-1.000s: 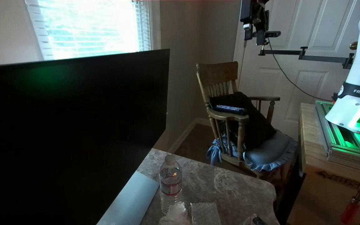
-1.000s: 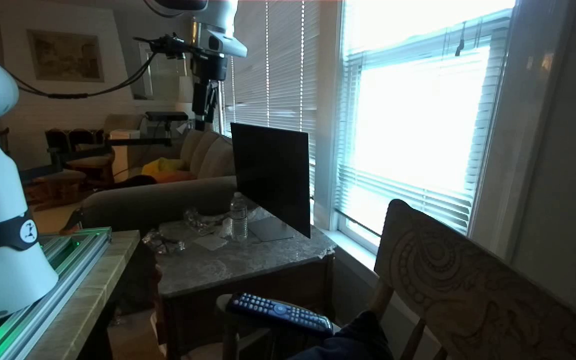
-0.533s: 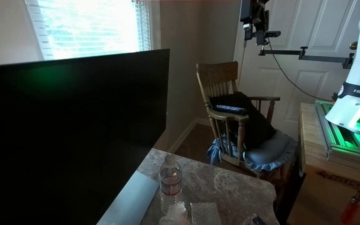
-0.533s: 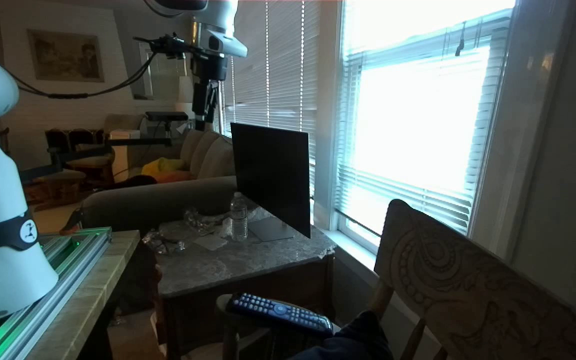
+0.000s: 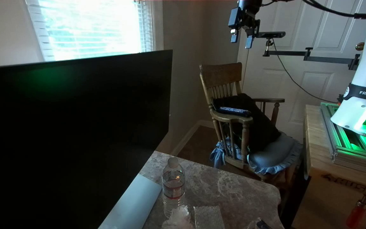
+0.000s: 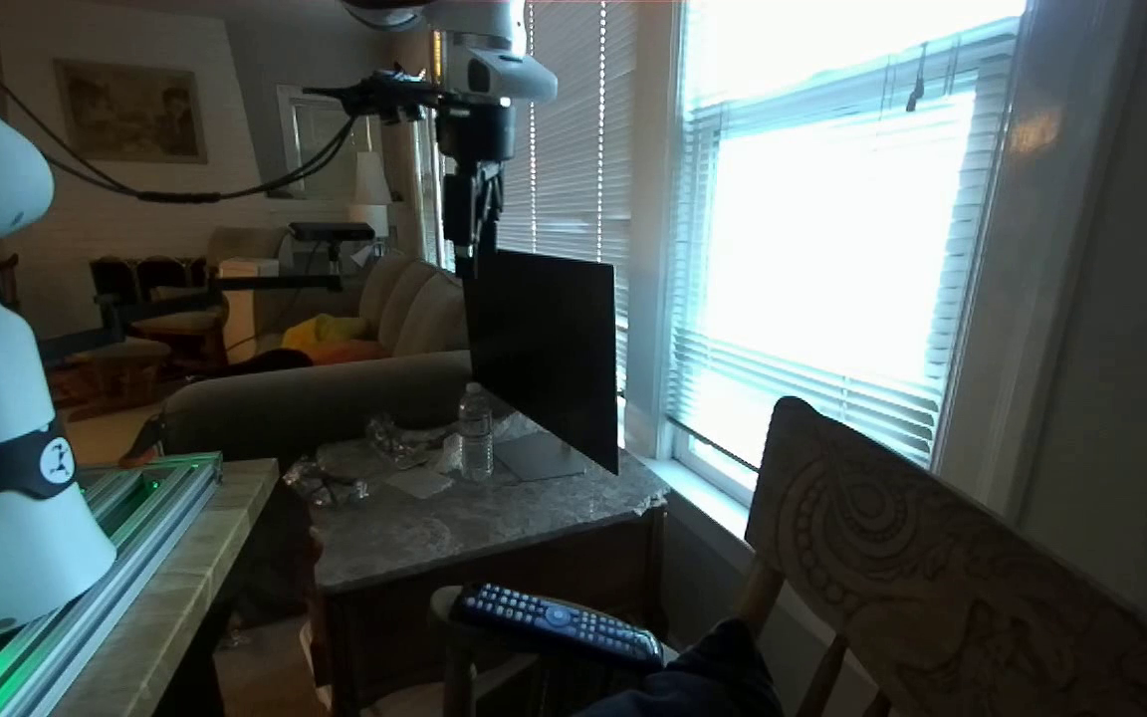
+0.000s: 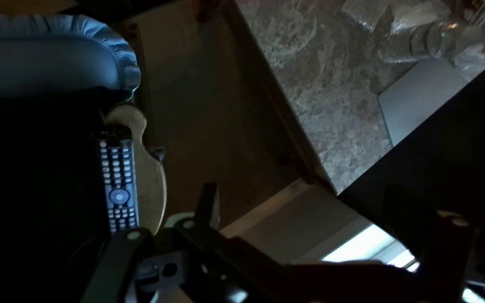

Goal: Move the remote control to the table.

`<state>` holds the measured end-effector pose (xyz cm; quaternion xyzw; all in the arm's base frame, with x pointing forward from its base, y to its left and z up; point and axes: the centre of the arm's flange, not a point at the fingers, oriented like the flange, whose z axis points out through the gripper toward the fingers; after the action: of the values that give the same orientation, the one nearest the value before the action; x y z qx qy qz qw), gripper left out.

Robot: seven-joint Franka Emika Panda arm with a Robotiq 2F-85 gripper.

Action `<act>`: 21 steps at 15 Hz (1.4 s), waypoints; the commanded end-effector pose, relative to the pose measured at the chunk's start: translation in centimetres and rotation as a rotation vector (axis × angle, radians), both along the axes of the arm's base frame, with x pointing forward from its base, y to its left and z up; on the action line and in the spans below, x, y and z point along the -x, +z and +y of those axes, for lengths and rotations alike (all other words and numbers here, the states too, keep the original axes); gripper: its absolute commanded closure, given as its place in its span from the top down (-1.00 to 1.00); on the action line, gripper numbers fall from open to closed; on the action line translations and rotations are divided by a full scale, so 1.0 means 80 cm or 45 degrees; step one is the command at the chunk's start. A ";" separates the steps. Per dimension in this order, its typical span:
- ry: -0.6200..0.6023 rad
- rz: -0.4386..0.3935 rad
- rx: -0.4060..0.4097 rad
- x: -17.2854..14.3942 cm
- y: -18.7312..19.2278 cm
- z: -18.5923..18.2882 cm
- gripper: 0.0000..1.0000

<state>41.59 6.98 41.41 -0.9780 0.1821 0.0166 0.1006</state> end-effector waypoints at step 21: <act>-0.140 -0.020 0.176 -0.076 -0.226 -0.151 1.00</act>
<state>47.69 -5.11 23.34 -0.9712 0.2354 -0.0091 0.0350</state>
